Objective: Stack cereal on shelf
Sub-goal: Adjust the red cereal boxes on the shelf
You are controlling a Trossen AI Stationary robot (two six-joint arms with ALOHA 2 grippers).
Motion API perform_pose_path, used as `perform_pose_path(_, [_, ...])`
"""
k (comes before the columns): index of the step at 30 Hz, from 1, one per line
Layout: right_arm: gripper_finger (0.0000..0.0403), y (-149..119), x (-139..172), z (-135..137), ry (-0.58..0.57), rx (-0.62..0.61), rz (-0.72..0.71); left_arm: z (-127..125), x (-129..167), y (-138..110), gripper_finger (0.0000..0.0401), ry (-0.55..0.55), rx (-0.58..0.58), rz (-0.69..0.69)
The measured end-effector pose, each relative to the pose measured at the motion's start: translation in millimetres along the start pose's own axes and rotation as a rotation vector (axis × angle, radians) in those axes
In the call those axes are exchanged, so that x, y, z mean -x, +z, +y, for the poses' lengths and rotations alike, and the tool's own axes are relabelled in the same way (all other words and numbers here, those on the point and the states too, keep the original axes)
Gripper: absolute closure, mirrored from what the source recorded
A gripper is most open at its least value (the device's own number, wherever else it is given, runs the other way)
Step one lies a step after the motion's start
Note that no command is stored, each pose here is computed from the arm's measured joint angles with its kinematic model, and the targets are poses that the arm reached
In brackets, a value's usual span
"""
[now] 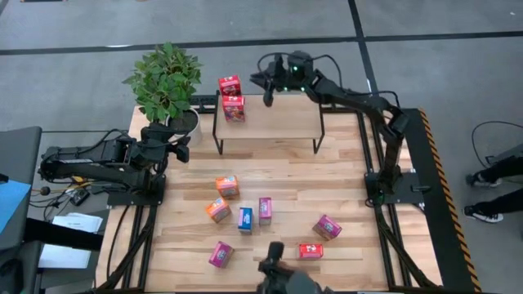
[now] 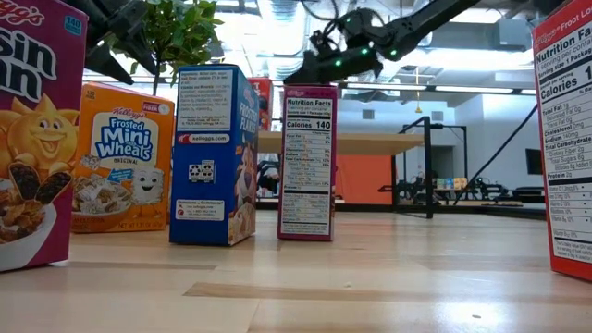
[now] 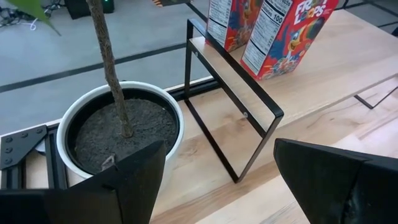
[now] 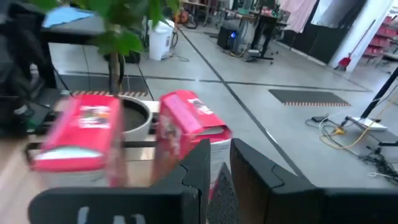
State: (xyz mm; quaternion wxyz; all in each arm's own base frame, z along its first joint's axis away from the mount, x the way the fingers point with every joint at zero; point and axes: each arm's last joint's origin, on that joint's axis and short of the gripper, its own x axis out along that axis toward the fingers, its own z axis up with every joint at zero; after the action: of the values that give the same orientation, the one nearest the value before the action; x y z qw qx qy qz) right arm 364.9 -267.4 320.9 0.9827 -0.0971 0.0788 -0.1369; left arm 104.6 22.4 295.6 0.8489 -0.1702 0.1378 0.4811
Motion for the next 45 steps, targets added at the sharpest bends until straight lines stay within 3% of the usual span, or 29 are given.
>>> perform_pose_path(7, [0.0316,-7,-38,-29,0.031,-0.044,0.001,0,0,0,0.0111,0.0,0.037,0.0])
perform_pose_path(19, [0.0316,-17,-65,-51,0.105,-0.076,0.051,0,0,0,0.0111,0.001,0.053,-0.001])
perform_pose_path(25, [0.0316,-18,-66,-46,0.169,-0.099,0.082,0,0,0,0.0111,0.004,0.053,-0.003])
perform_pose_path(38, [0.0316,-21,-63,-40,0.193,-0.137,0.154,0,0,0,0.0111,0.013,0.038,-0.012])
perform_pose_path(45, [0.0316,-4,-48,-43,0.19,-0.122,0.164,0,0,0,0.0111,0.015,0.02,-0.012])
